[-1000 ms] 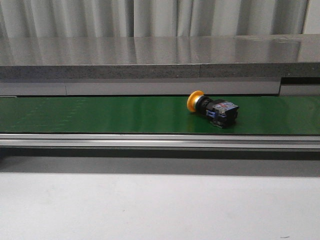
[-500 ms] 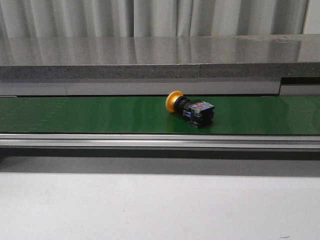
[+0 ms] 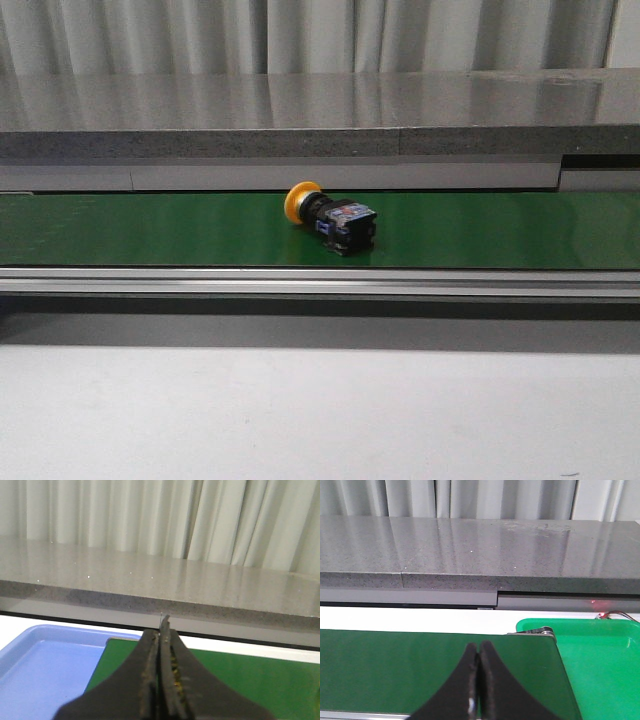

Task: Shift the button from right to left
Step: 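Move the left gripper above the button as the belt carries it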

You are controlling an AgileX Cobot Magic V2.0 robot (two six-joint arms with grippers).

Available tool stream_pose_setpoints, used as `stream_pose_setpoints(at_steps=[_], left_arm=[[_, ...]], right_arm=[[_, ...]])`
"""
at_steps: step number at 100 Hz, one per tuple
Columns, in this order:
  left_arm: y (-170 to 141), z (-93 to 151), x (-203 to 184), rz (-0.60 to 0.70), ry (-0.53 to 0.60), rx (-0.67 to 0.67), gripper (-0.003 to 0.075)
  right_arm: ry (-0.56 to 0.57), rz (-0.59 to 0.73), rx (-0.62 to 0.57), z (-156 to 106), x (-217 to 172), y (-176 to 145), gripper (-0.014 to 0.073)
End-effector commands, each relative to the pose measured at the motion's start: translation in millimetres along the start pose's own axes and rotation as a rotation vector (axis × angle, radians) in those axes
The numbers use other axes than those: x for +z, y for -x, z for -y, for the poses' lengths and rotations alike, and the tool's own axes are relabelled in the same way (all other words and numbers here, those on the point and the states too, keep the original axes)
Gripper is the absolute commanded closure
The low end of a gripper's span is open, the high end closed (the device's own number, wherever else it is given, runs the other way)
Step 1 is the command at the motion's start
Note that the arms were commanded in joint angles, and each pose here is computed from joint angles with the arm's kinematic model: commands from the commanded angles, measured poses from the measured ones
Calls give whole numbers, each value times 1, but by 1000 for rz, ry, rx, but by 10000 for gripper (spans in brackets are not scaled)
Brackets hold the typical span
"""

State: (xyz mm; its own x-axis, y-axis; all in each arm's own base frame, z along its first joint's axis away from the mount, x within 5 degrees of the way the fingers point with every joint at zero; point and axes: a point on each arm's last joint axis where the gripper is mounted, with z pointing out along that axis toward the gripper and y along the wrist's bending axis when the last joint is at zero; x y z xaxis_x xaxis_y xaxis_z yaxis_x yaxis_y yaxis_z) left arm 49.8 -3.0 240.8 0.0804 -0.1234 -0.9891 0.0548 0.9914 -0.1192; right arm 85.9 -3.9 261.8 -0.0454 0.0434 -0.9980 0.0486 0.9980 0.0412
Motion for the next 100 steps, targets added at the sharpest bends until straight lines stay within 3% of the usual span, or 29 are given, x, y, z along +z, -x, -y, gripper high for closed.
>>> stream_pose_setpoints(at_steps=[1,53,63,77,94,100], left_arm=[[28,3,2,55,-2,-16,741],[72,11,50,-235,-1,-15,739],[80,12,64,-306,-2,-16,703],[89,13,84,-374,-1,-20,503],[95,14,109,-420,4,-22,134],[95,14,117,-460,4,-23,76]], right_arm=[[-22,87,-14,2,-1,15,662],[-22,88,-14,2,-1,15,662],[-22,88,-14,2,-1,15,662],[-22,89,-14,2,-1,15,662],[-23,91,-14,2,-1,15,662],[-23,92,-14,2,-1,15,662]])
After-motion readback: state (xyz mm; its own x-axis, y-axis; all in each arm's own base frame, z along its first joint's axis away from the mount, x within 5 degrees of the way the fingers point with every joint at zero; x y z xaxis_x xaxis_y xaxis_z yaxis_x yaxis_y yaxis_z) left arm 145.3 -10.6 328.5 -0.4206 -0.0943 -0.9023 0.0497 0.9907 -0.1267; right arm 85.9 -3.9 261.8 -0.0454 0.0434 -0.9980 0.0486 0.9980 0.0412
